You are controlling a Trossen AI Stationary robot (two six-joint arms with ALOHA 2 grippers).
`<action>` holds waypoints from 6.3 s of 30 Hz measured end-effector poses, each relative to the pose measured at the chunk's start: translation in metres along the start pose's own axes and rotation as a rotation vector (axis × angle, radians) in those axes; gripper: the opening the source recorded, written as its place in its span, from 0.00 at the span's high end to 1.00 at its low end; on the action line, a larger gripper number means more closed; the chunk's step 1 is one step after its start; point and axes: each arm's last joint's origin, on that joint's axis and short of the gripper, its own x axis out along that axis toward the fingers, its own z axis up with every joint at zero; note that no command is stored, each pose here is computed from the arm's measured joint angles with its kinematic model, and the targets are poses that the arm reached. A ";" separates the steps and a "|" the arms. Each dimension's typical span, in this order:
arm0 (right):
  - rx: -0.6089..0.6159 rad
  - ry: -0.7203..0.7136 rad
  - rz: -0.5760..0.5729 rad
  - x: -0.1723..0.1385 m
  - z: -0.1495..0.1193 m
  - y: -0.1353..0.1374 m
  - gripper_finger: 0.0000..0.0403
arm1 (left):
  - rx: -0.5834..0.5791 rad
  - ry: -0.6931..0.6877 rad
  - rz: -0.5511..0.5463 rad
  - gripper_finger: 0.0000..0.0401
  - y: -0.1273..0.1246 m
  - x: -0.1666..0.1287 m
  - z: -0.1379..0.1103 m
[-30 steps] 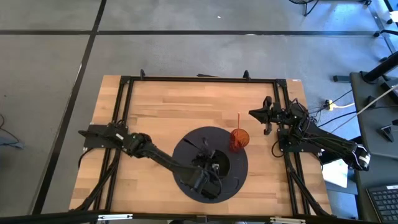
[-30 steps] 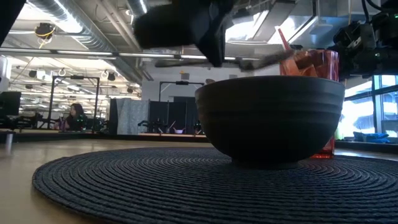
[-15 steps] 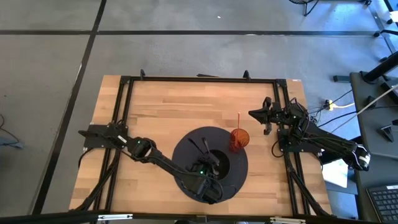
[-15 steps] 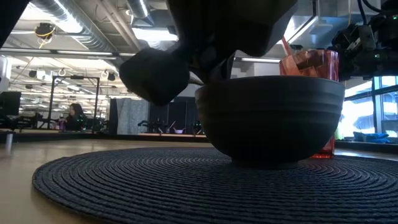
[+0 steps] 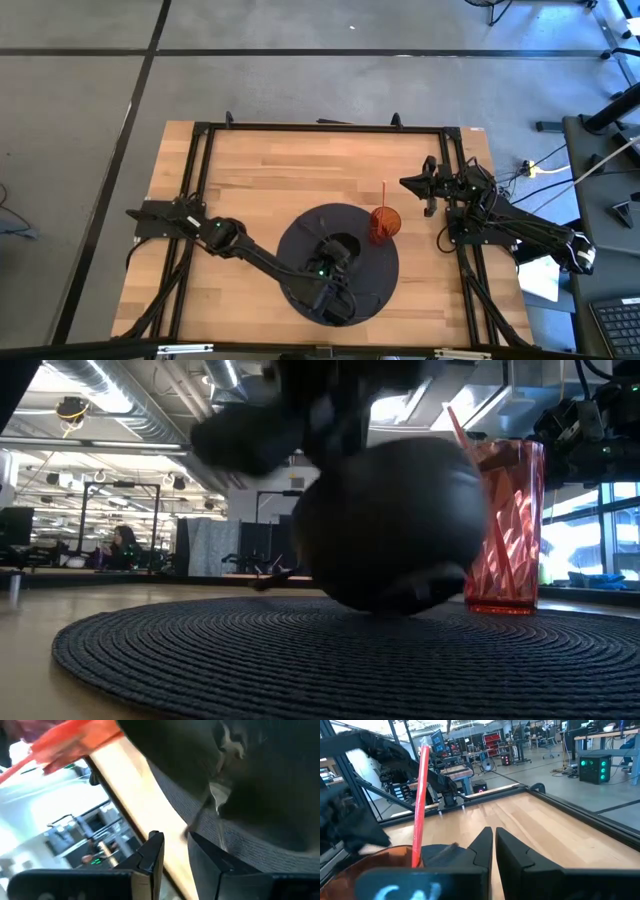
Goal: Pick & Place Utensil
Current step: Adjust the black bowl, then put the black spoon into the black bowl
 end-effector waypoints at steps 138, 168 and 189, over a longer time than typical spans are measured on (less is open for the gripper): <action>-0.042 0.034 -0.162 -0.001 -0.005 -0.006 0.94 | -0.105 -0.890 -0.641 0.99 0.022 0.043 -0.089; -0.049 0.071 -0.153 -0.001 -0.009 -0.006 0.94 | -0.115 -0.629 -0.668 0.73 0.023 0.039 -0.102; -0.009 0.101 -0.157 -0.001 -0.012 -0.006 0.94 | -0.358 -0.481 -0.748 0.80 0.038 0.131 -0.164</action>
